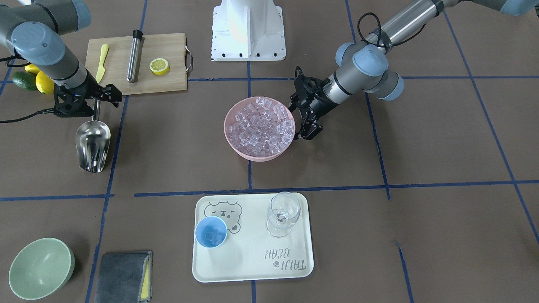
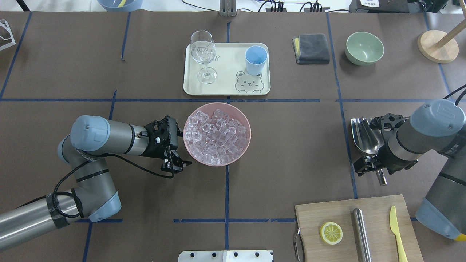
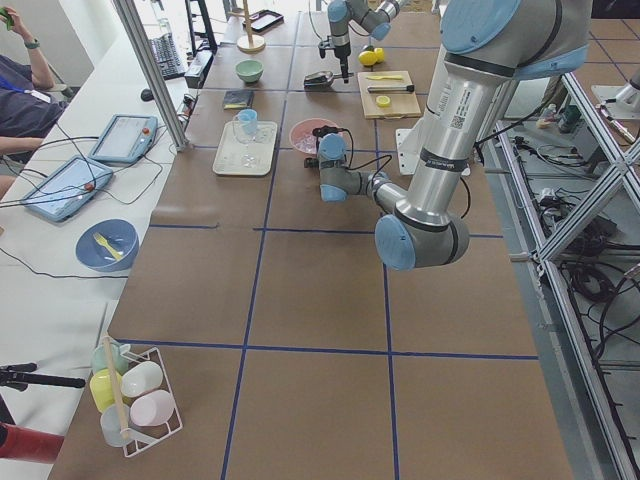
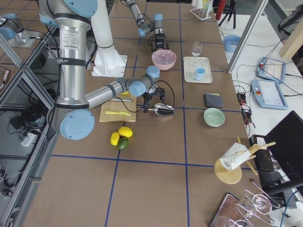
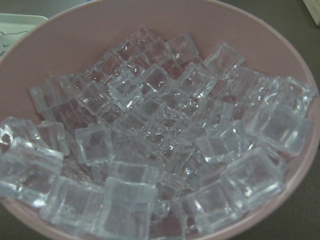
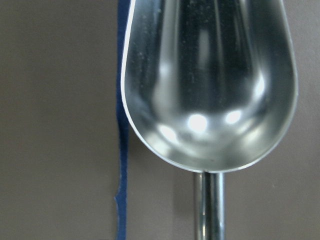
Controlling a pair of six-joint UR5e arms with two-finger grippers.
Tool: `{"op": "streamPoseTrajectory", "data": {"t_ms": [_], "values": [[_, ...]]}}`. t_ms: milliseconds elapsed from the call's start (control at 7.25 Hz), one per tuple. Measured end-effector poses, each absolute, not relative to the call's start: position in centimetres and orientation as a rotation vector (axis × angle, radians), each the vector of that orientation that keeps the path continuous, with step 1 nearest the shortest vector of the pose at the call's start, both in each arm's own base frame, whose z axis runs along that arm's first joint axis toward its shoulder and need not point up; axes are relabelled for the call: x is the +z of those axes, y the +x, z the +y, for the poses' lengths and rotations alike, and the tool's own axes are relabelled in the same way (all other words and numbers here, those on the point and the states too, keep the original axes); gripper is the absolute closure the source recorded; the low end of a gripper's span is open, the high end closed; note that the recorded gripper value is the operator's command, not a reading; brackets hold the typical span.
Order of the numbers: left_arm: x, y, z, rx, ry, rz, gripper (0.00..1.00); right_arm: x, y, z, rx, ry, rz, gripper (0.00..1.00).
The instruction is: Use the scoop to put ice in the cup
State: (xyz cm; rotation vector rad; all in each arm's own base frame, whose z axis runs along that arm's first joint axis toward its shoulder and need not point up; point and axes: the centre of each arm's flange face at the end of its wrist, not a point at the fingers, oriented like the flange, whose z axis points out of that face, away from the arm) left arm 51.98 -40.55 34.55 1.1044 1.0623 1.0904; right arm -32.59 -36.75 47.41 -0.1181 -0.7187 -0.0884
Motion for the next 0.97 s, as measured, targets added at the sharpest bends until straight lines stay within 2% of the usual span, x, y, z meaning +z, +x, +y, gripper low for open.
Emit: {"op": "streamPoseTrajectory", "data": {"t_ms": [414, 966], "values": [[34.6, 51.3, -41.1, 1.083, 1.113, 1.054, 0.0, 44.6, -28.9, -42.1, -0.033, 0.011, -0.744, 0.0], [35.9, 47.0, -45.2, 1.021, 1.133, 0.988, 0.0, 46.6, -19.2, -47.1, -0.172, 0.138, -0.669, 0.0]]}}
